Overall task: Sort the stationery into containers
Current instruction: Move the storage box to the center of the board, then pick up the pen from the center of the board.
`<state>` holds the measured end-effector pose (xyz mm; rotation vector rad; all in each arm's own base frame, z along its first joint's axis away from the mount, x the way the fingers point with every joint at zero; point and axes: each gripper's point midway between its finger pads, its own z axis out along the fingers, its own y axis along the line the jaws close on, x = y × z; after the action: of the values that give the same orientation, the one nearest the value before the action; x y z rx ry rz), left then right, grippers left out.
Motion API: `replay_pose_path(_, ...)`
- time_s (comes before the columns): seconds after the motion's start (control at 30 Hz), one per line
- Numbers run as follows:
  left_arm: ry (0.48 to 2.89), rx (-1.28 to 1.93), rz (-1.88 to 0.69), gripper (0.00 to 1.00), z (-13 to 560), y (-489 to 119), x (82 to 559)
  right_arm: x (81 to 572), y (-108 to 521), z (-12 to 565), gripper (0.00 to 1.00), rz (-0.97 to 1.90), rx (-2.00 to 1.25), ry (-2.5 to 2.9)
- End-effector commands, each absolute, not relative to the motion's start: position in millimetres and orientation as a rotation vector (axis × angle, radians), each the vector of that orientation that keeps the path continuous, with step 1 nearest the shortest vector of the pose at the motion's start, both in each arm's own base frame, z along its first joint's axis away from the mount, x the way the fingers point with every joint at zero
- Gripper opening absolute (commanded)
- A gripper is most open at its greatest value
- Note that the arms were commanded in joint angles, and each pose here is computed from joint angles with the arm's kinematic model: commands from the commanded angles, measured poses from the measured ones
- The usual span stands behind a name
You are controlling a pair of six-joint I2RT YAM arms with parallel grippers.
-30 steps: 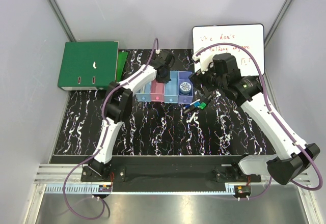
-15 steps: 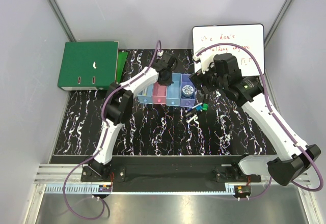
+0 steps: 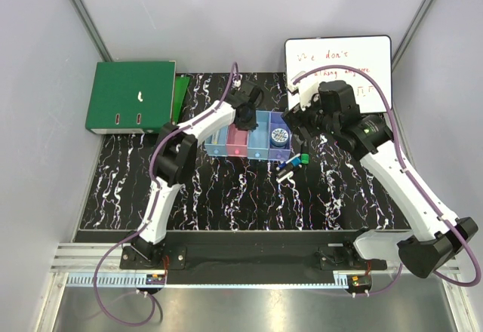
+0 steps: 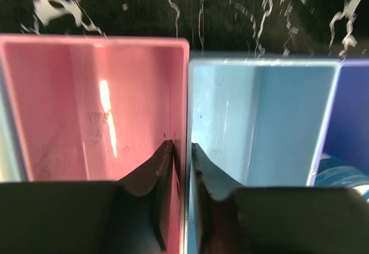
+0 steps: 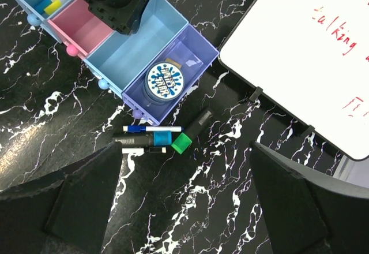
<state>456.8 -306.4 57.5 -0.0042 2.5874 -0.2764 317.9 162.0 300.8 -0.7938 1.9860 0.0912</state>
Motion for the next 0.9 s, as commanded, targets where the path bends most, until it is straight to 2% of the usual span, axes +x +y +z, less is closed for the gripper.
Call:
replay_pose_path(0.0, 2.667, 0.01, -0.367, 0.28, 56.3, -319.7, 438.5, 316.2, 159.8, 304.8, 1.0, 0.084, -0.767, 1.965)
replay_pose_path(0.2, 2.613, 0.092, -0.452, 0.42, 82.1, -327.0, 449.0, 317.9, 143.3, 273.0, 1.0, 0.05, -0.628, 2.085)
replay_pose_path(0.4, 2.565, 0.12, -0.514, 0.49, 105.0, -324.8, 458.7, 323.5, 128.8, 244.3, 1.0, -0.002, -0.477, 2.193)
replay_pose_path(0.53, 2.501, 0.161, -0.584, 0.63, 132.1, -325.6, 464.7, 336.5, 117.0, 221.8, 1.0, -0.023, -0.372, 2.279)
replay_pose_path(0.87, 2.355, 0.405, -0.707, 0.85, 183.0, -319.6, 452.4, 370.4, 98.5, 147.4, 0.98, 0.154, -0.078, 2.559)
